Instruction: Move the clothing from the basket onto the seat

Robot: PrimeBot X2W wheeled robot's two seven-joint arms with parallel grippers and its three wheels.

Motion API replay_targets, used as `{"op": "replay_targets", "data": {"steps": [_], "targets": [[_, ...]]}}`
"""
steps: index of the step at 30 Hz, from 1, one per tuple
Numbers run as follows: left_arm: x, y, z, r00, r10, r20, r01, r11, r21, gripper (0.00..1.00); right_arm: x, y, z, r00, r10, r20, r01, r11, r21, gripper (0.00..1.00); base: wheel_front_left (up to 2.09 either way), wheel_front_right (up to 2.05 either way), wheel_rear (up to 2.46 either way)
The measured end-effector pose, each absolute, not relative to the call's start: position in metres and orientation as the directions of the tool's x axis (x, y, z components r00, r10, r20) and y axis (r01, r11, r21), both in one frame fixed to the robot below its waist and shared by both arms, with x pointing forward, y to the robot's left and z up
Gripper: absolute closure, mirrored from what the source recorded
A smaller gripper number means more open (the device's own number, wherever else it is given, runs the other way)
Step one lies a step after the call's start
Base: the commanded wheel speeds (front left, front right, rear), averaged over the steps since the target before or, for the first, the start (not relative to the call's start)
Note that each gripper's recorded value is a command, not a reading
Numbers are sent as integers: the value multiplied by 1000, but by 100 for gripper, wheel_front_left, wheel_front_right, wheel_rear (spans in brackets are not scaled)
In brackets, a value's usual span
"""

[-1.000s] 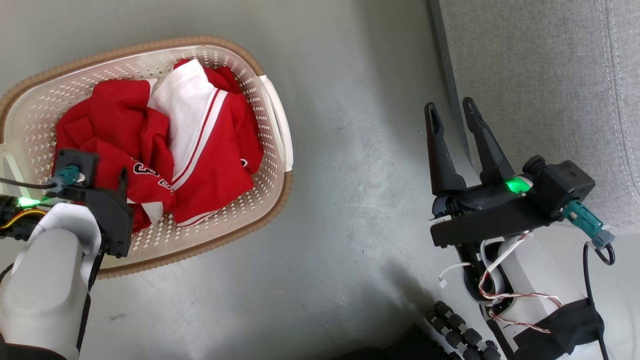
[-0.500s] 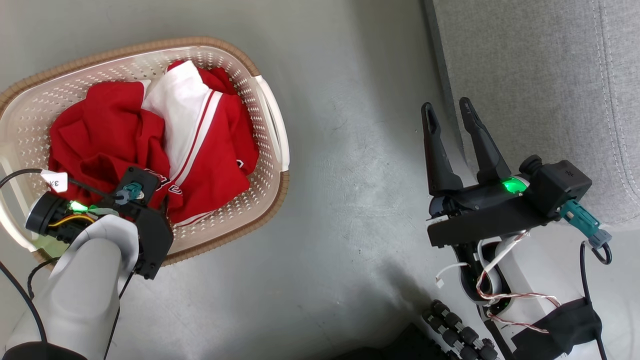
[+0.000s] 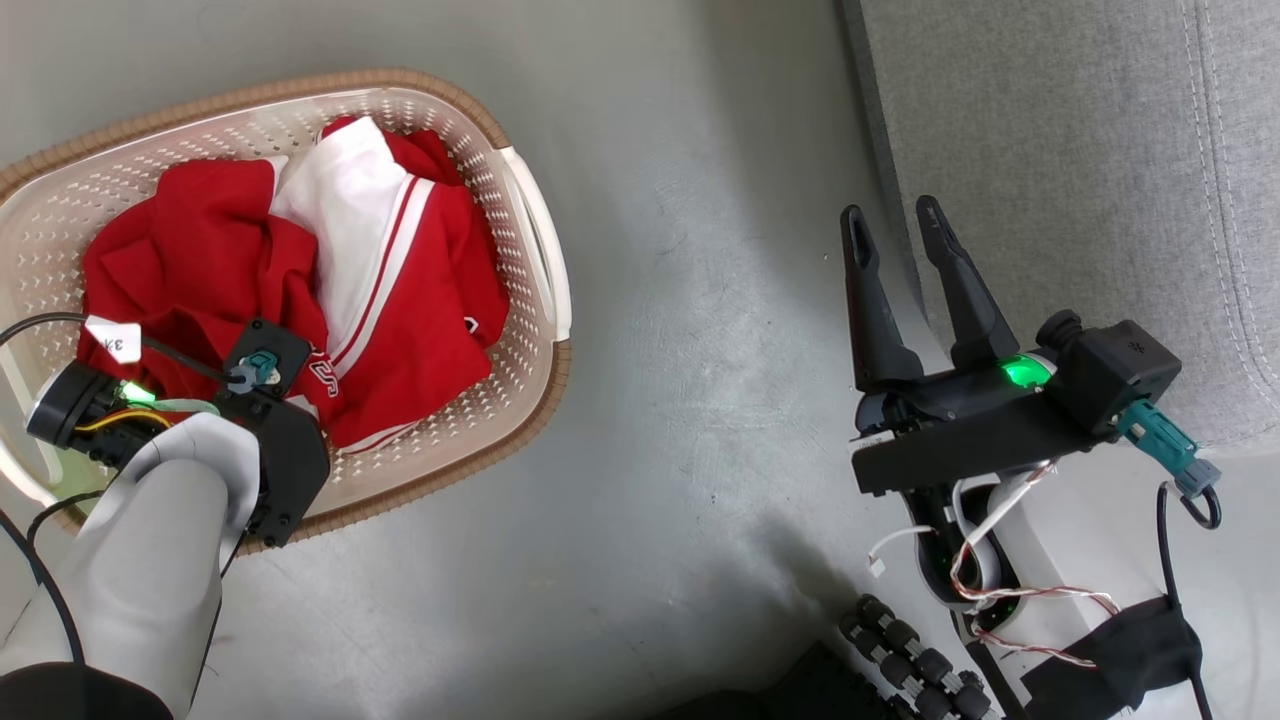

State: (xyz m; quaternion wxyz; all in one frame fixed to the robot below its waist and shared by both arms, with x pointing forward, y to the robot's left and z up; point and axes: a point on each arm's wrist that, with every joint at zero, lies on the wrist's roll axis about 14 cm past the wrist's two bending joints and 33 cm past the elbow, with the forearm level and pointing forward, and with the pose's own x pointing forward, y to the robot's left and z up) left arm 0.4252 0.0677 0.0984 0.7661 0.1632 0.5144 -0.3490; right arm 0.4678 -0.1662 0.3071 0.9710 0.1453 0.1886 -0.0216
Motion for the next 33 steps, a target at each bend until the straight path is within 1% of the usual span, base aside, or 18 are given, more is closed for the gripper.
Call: {"op": "replay_targets", "data": {"steps": [6, 15, 19, 24, 25, 33], "targets": [[428, 65, 101, 248, -383, -890, 696, 709, -111, 100, 469, -166, 308, 929, 12, -371, 96, 957, 273, 0, 0, 0, 0], [442, 46, 121, 327, -447, -833, 670, 731, -130, 100, 471, -168, 317, 936, 7, -352, 95, 957, 273, 0, 0, 0, 0], [446, 43, 130, 349, -459, -817, 667, 734, -128, 100, 472, -171, 321, 938, -1, -345, 101, 958, 270, 0, 0, 0, 0], [454, 37, 147, 396, -478, -784, 641, 755, -137, 100, 475, -175, 333, 947, -13, -320, 104, 958, 268, 0, 0, 0, 0], [457, 36, 154, 417, -483, -770, 633, 763, -136, 100, 476, -177, 338, 951, -16, -308, 103, 958, 269, 0, 0, 0, 0], [470, 33, 188, 507, -501, -701, 599, 790, -131, 100, 479, -182, 360, 966, -18, -257, 87, 962, 259, 0, 0, 0, 0]]}}
